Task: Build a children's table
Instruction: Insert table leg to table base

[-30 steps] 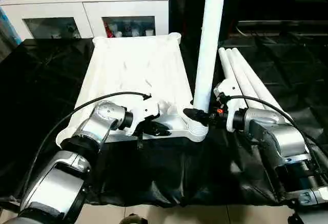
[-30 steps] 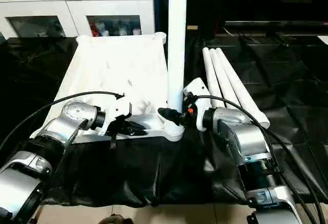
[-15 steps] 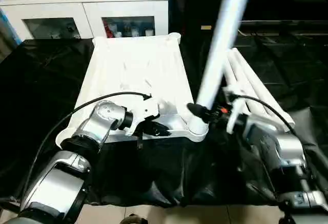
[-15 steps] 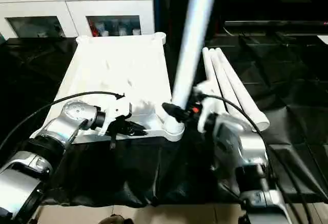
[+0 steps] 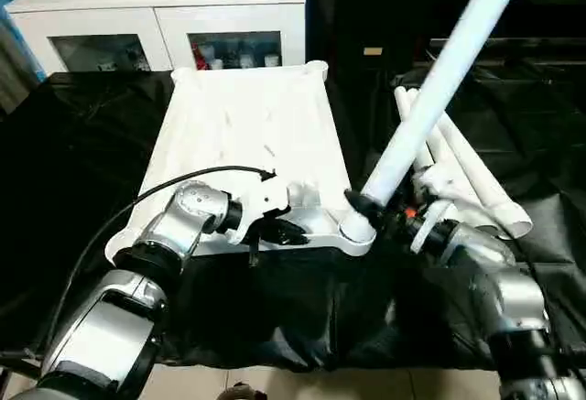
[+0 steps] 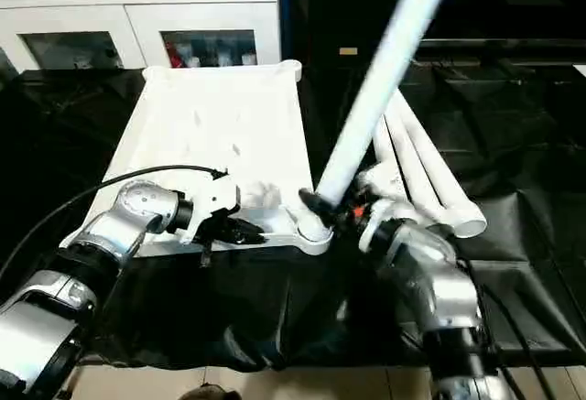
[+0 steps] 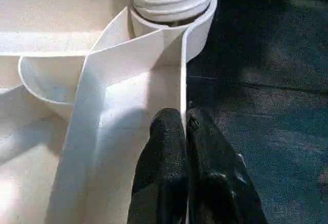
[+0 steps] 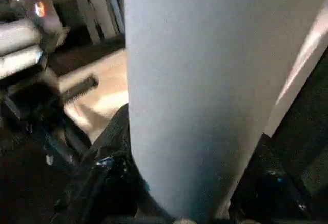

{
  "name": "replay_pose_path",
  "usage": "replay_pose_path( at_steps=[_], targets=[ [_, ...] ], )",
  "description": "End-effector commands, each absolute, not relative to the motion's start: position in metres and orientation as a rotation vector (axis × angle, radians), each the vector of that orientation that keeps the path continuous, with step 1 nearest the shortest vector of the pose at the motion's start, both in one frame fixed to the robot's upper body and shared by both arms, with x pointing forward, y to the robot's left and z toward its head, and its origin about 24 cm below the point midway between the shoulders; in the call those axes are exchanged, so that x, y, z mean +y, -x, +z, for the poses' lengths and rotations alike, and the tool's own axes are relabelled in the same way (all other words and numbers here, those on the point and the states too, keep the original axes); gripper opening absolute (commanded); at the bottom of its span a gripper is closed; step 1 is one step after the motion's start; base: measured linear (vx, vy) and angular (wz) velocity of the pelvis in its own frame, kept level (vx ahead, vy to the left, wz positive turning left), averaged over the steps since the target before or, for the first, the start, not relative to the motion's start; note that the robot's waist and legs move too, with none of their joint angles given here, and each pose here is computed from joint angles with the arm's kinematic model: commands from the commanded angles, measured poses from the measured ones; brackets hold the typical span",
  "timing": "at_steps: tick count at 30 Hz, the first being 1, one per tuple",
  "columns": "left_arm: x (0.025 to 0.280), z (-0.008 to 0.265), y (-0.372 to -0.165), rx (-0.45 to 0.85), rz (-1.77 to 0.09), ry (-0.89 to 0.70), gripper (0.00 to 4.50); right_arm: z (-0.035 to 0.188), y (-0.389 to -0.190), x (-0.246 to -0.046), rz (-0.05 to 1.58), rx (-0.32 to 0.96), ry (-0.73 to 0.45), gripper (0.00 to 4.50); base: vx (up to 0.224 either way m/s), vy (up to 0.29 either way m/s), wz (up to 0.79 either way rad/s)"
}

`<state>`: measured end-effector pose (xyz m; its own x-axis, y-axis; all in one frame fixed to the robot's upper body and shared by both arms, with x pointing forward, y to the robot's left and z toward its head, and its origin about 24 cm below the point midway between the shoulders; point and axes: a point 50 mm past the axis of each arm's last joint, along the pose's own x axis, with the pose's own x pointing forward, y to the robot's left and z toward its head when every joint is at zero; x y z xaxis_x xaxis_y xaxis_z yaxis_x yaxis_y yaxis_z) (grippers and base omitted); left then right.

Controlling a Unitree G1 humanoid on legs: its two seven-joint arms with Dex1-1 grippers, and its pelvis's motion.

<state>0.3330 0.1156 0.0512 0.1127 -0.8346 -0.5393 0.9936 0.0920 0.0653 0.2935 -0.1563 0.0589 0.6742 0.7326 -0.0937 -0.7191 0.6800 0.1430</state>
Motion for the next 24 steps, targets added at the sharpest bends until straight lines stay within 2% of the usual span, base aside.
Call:
replay_pose_path(
  at_steps=[1, 9, 16, 24],
  targets=[
    [0.116, 0.055, -0.337, 0.403, -1.397, -0.494, 0.00, 0.036, -0.285, -0.161, 0.788, 0.275, -0.051, 1.88, 0.000, 0.000, 0.00],
    [0.116, 0.053, -0.337, 0.409, -1.392, -0.505, 0.00, 0.042, -0.284, -0.154, 0.820, 0.267, 0.009, 1.88, 0.000, 0.000, 0.00],
    [0.117, 0.052, -0.335, 0.415, -1.404, -0.519, 0.00, 0.042, -0.287, -0.142, 0.972, 0.323, 0.076, 1.88, 0.000, 0.000, 0.00],
    [0.119, 0.053, -0.335, 0.429, -1.432, -0.544, 0.00, 0.039, -0.288, -0.135, 1.063, 0.361, 0.070, 1.88, 0.000, 0.000, 0.00]
  ],
)
